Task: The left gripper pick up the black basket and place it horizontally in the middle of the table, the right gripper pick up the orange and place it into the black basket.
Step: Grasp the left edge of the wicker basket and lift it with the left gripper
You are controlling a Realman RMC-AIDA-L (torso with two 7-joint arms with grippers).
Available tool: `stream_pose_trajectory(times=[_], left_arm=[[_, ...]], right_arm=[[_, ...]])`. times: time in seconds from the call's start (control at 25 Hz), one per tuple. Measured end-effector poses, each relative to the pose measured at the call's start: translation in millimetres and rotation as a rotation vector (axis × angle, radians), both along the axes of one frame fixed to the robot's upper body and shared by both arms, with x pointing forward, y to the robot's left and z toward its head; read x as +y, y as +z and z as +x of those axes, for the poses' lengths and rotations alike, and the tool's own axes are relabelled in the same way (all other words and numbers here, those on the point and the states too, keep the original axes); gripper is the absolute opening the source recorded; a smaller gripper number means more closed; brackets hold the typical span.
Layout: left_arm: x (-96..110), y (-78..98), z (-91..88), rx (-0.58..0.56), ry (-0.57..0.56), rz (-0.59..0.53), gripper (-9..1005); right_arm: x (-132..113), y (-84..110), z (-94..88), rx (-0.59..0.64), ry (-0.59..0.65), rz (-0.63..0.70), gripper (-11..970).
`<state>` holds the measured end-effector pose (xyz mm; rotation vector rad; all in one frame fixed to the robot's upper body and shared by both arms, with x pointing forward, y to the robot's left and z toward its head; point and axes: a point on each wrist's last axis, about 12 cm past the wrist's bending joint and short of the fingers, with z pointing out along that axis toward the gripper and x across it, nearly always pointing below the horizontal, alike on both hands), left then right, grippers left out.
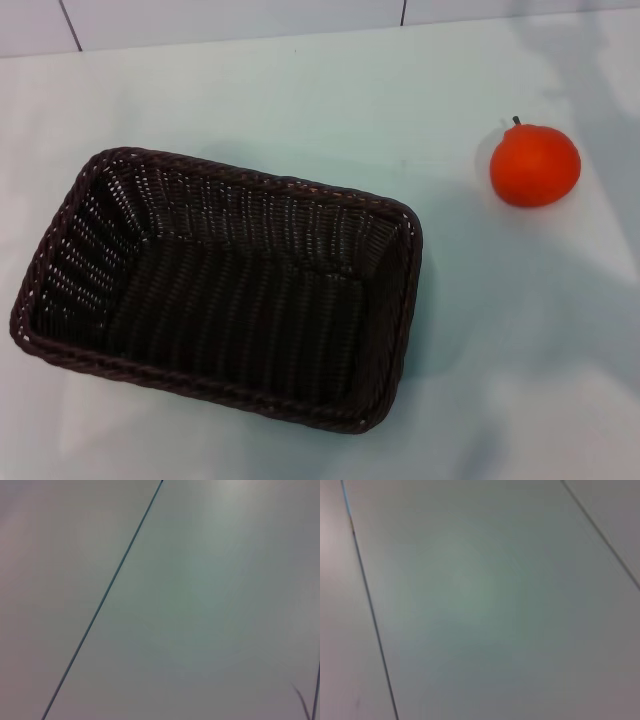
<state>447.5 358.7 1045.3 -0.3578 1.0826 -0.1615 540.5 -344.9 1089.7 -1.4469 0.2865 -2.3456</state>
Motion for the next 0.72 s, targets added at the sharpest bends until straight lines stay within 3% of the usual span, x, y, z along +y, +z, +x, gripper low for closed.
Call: stream_pose_trajectory(times=[0.72], left_arm=[[0.3,0.0,-2.6,-0.009,0.008,-0.007,887]], right_arm=[[0.8,-0.4,9.8,0.033,-0.018,0.024,945]])
